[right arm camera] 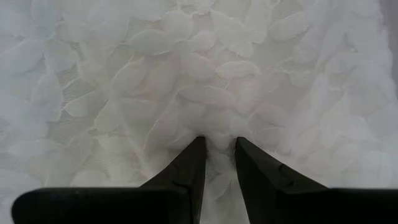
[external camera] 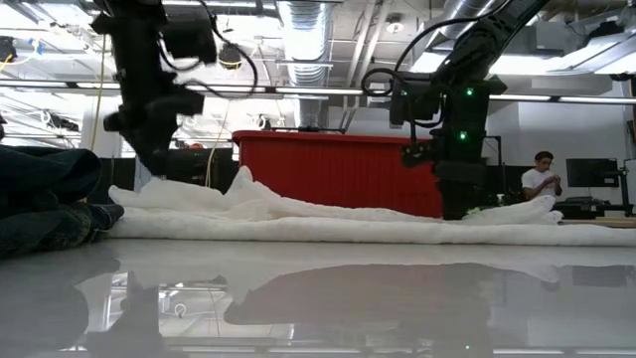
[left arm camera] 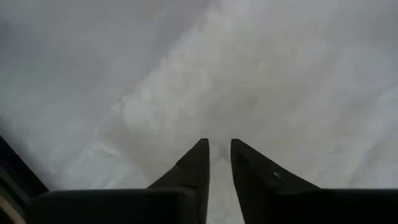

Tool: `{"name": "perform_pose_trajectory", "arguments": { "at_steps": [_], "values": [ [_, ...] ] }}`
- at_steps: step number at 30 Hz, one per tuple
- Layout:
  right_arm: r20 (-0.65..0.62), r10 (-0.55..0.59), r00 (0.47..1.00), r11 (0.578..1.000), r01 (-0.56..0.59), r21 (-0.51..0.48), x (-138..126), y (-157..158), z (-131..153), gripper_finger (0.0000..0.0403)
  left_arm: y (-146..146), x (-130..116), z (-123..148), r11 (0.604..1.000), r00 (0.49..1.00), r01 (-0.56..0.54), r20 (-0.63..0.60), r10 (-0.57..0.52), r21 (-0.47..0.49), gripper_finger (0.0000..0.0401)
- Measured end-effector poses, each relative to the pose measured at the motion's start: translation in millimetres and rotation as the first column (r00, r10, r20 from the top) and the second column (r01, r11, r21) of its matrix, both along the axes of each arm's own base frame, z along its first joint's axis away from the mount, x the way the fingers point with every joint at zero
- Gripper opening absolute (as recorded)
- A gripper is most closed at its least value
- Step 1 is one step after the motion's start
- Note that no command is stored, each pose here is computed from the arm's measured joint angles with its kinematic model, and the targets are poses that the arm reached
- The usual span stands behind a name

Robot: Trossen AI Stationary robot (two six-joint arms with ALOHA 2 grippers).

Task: Fold Laundry from Bin
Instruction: Fold the white dress from the red bin

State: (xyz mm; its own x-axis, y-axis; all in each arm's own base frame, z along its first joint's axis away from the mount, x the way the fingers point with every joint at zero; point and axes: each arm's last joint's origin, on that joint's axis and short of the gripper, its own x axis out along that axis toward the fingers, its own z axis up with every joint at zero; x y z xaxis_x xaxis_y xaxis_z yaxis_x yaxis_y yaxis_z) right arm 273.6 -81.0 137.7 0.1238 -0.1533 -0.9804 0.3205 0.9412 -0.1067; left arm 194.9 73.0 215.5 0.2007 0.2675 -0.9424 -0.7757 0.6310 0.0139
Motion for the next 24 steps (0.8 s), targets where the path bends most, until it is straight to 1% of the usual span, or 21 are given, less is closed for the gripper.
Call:
{"name": "perform_pose_trajectory", "arguments": {
  "at_steps": [3,7,11,14,16,19,21,22,24],
  "values": [
    [0.036,0.023,0.999,0.999,-0.024,0.025,3,0,0,0.0116,-3,-8,15,0.998,0.994,-0.058,0.093,0.056,0.019,0.0075],
    [0.079,0.024,0.997,0.999,-0.026,0.022,6,0,8,0.0116,-7,-22,29,0.995,0.982,-0.1,0.165,0.095,0.022,0.0103],
    [0.164,0.018,0.986,1.0,-0.019,0.004,9,-1,31,0.0116,-12,-32,40,0.991,0.963,-0.132,0.239,0.126,0.008,0.0121],
    [0.248,0.011,0.969,1.0,-0.003,-0.031,6,-4,53,0.0116,-16,-37,46,0.993,0.954,-0.117,0.279,0.108,0.016,0.0127],
    [0.283,-0.005,0.959,0.999,0.015,-0.035,3,-6,61,0.0116,-19,-38,49,0.994,0.95,-0.106,0.297,0.093,0.026,0.0127],
    [0.343,-0.036,0.939,0.998,0.049,-0.031,2,-8,69,0.0116,-23,-38,52,0.995,0.942,-0.095,0.326,0.076,0.043,0.0128],
    [0.361,-0.119,0.925,0.986,0.154,-0.07,2,-12,72,0.0114,-26,-37,53,0.994,0.941,-0.083,0.334,0.056,0.068,0.0128],
    [0.346,-0.165,0.924,0.974,0.207,-0.088,2,-16,69,0.0111,-27,-36,53,0.993,0.942,-0.081,0.331,0.049,0.081,0.0128],
    [0.291,-0.212,0.933,0.965,0.246,-0.087,0,-24,57,0.0103,-29,-35,52,0.992,0.945,-0.08,0.324,0.045,0.096,0.0128]
  ]
}}
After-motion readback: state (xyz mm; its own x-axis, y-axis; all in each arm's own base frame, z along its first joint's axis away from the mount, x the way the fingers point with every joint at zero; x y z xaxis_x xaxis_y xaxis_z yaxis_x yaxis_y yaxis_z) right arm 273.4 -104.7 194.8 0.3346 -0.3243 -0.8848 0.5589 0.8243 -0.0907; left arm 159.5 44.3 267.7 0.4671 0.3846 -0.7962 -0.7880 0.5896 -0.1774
